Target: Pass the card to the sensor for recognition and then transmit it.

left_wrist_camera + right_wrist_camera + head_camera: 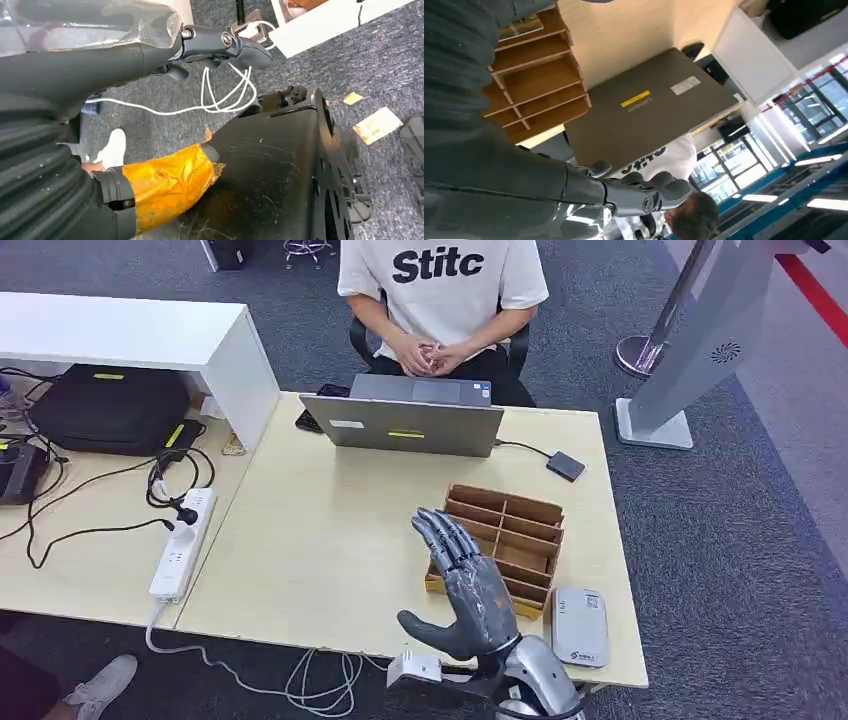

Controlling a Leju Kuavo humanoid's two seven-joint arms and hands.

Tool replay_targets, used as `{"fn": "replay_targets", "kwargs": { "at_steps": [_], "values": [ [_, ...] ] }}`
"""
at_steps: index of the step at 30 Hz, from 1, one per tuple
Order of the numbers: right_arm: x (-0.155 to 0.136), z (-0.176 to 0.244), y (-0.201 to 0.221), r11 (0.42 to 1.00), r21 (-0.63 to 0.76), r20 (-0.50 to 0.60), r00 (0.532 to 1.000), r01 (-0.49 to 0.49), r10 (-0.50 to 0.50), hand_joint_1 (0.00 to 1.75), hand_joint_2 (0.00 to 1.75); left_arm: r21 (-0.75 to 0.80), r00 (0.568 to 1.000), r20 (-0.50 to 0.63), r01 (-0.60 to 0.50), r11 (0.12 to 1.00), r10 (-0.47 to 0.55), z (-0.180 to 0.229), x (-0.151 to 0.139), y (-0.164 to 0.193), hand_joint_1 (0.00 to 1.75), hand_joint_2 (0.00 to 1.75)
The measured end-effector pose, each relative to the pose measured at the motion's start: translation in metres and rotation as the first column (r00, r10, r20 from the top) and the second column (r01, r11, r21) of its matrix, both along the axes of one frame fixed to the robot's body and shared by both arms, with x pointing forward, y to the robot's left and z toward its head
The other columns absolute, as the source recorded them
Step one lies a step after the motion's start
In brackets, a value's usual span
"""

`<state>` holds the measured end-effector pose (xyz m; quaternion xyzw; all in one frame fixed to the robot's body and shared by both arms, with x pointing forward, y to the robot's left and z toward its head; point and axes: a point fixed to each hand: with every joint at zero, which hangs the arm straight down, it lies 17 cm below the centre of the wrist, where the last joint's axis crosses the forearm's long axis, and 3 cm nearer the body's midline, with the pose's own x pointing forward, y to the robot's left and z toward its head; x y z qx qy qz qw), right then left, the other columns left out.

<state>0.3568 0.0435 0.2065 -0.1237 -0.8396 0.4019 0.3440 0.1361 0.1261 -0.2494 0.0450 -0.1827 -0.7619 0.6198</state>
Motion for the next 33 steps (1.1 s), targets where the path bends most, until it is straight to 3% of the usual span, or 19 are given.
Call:
{"fn": "replay_targets", "kwargs": {
  "at_steps": [15,33],
  "values": [
    [-0.007,-0.035,0.015,0.96,-0.253,0.166,0.983,0.12,-0.079,0.0,1.75,-0.008,0.998,-0.002,0.065,0.998,-0.065,0.001,-0.001,-0.004,0.0,1.75],
    [0.019,-0.091,0.015,0.89,-0.43,0.084,0.988,0.15,-0.126,0.0,1.75,-0.018,0.991,0.005,0.137,0.99,-0.137,0.003,-0.001,-0.01,0.0,1.75]
  ]
}}
